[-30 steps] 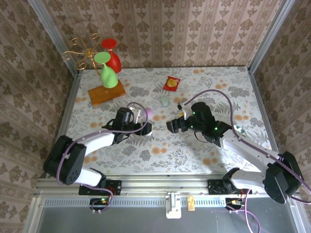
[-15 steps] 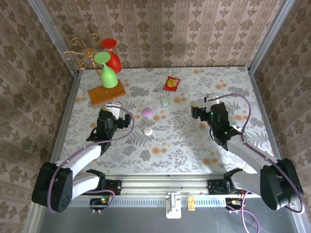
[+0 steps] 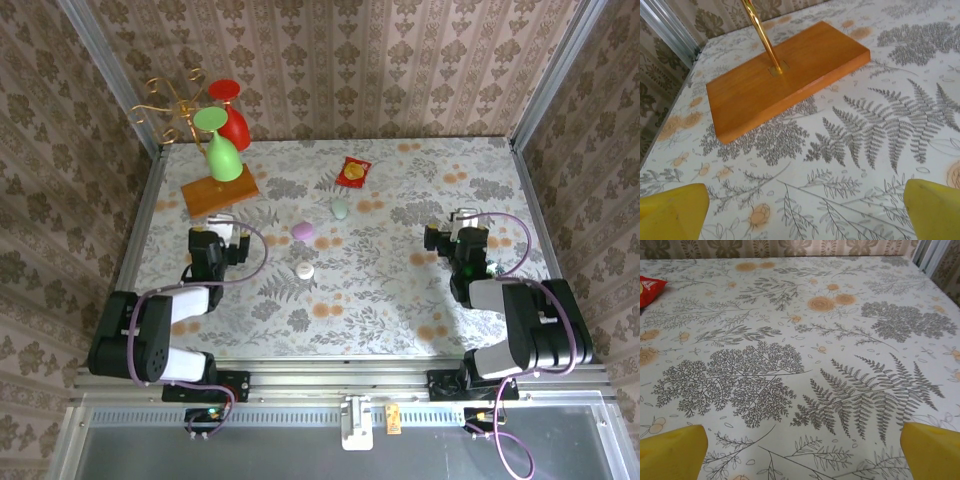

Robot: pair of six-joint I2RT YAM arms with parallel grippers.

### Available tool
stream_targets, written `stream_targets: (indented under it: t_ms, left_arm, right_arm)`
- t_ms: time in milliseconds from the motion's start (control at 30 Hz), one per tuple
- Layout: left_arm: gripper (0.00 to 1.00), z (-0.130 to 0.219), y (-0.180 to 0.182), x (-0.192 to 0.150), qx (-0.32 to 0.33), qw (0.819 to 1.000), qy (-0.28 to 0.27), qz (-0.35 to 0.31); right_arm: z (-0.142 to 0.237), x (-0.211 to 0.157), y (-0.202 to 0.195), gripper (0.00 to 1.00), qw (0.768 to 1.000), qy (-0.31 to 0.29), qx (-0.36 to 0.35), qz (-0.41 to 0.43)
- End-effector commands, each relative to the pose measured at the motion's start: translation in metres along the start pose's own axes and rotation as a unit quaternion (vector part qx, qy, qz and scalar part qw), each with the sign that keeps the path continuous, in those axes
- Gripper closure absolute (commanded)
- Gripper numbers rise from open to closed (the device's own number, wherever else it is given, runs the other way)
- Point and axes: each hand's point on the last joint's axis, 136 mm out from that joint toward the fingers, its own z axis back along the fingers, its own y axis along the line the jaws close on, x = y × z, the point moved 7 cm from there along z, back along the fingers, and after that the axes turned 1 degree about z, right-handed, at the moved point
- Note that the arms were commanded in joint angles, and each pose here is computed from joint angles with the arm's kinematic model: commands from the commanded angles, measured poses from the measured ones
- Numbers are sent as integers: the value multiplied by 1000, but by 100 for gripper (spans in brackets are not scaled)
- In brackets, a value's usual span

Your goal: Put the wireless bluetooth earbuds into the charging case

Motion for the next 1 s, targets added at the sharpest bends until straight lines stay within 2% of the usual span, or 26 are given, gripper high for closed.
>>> stream_targets:
  t_ms: [0,167,233,967]
  left_arm:
    - [0,-8,15,10,-4,998,-52,27]
    - [0,-22,26,-5,-16,997,-51,62]
    - [0,-25,28,-6,-16,997,-25,74]
    - [0,-28,28,-4,-15,997,-23,70]
  right_arm:
    - [-6,7,3,0,998,-50,27,-26]
    - [-11,9,1,0,999,-25,22,-31]
    - [-12,9,2,0,999,-23,25,-28]
    - [-13,10,4,0,999,-21,22,-21]
